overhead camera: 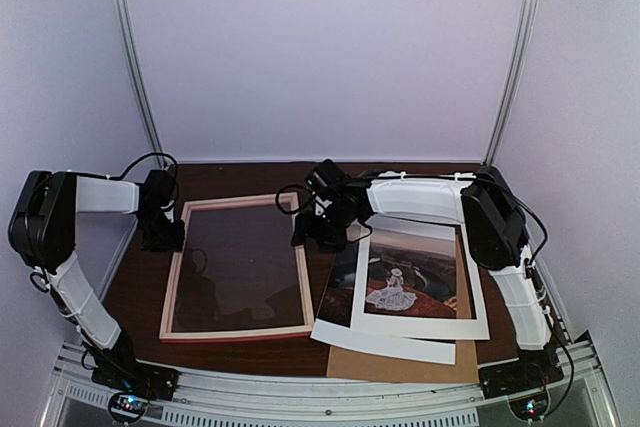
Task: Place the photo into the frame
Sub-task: Place the glass panel at the frame body.
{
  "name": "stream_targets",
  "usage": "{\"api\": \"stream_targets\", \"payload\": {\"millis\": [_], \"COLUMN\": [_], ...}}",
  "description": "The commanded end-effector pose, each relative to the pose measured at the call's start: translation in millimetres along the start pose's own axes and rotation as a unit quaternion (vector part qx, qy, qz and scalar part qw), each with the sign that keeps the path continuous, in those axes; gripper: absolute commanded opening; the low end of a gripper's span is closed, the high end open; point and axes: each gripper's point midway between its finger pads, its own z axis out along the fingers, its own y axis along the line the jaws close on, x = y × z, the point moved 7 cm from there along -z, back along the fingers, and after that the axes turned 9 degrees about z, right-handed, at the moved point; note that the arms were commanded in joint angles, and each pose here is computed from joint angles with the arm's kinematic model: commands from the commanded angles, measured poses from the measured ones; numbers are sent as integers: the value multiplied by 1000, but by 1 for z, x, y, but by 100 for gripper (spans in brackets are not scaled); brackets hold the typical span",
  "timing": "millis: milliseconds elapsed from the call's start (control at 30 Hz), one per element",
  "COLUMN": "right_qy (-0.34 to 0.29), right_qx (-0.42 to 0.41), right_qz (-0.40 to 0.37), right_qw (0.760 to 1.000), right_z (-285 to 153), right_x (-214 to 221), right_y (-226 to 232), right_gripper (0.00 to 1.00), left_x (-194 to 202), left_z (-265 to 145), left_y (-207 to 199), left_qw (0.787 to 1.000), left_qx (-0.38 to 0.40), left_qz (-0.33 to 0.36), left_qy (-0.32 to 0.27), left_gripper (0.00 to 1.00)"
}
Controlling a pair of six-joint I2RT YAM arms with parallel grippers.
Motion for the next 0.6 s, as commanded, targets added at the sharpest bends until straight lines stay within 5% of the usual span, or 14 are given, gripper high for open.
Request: {"api": "stream_targets", "payload": {"millis": [0,567], "right_qy": [-25,11], "right_qx": [11,-4], "right_qz": [-25,-36], "right_qw": [999,999], "right_z": [-24,1], "right_x": [-6,-2], "right_y": [3,4], "right_gripper": [74,66], "left_x": [-2,-13], "left_z": [5,-5], "left_y": [5,-10], "left_qw": [1000,996], "left_qx": [-9,70], "left_qz": [1,-28], "left_qy": [2,-36], "left_gripper": [43,62]}}
